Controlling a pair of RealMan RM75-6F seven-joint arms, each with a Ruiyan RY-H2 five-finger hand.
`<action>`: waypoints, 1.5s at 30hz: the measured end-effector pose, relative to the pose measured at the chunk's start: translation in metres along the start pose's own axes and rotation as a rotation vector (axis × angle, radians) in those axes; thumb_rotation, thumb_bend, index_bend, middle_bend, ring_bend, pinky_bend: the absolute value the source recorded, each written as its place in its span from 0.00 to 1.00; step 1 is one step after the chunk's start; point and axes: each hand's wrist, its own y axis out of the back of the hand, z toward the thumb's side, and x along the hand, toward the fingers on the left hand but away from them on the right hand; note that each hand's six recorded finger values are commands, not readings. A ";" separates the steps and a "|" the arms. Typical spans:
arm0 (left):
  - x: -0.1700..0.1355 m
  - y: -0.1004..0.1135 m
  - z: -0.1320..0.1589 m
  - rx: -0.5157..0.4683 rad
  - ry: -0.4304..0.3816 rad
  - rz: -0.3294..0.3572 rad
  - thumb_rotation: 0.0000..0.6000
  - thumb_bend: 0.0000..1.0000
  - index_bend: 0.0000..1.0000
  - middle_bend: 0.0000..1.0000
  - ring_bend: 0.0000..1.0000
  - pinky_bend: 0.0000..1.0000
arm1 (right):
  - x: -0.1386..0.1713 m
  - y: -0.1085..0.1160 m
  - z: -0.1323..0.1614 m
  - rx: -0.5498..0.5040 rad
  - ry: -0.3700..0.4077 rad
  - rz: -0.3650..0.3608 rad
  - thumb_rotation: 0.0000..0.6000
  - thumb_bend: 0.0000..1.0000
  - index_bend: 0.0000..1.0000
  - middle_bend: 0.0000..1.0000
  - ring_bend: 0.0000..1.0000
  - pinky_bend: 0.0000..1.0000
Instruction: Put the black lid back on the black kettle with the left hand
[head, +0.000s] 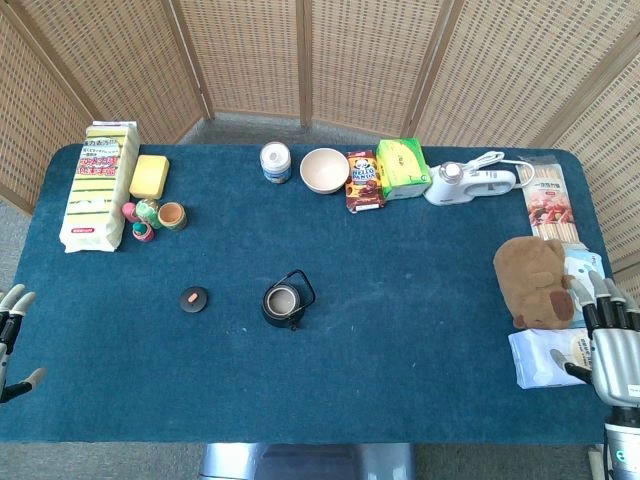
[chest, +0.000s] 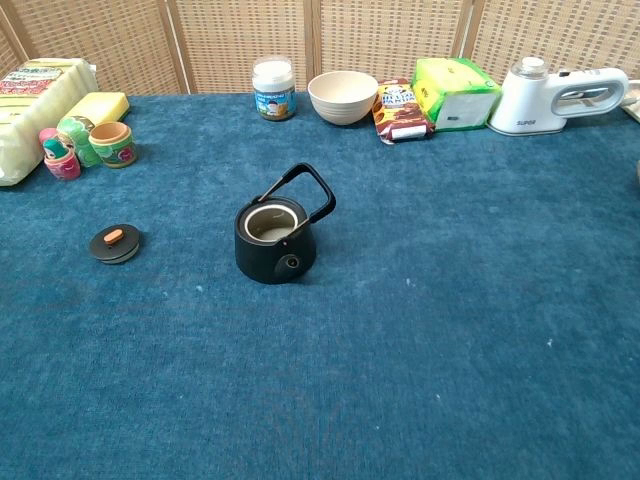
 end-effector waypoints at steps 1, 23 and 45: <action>0.000 -0.001 0.000 -0.002 0.000 -0.003 1.00 0.10 0.00 0.00 0.00 0.07 | 0.000 0.001 0.000 0.006 -0.004 -0.012 1.00 0.10 0.09 0.00 0.00 0.00; 0.120 -0.025 0.093 0.166 -0.233 -0.113 1.00 0.07 0.10 0.00 0.00 0.07 | -0.006 -0.016 -0.001 -0.025 -0.023 0.052 1.00 0.10 0.11 0.00 0.00 0.00; 0.165 -0.111 0.155 0.259 -0.240 -0.287 1.00 0.09 0.20 0.00 0.00 0.07 | -0.007 -0.010 -0.006 -0.103 -0.022 0.073 1.00 0.10 0.12 0.00 0.00 0.00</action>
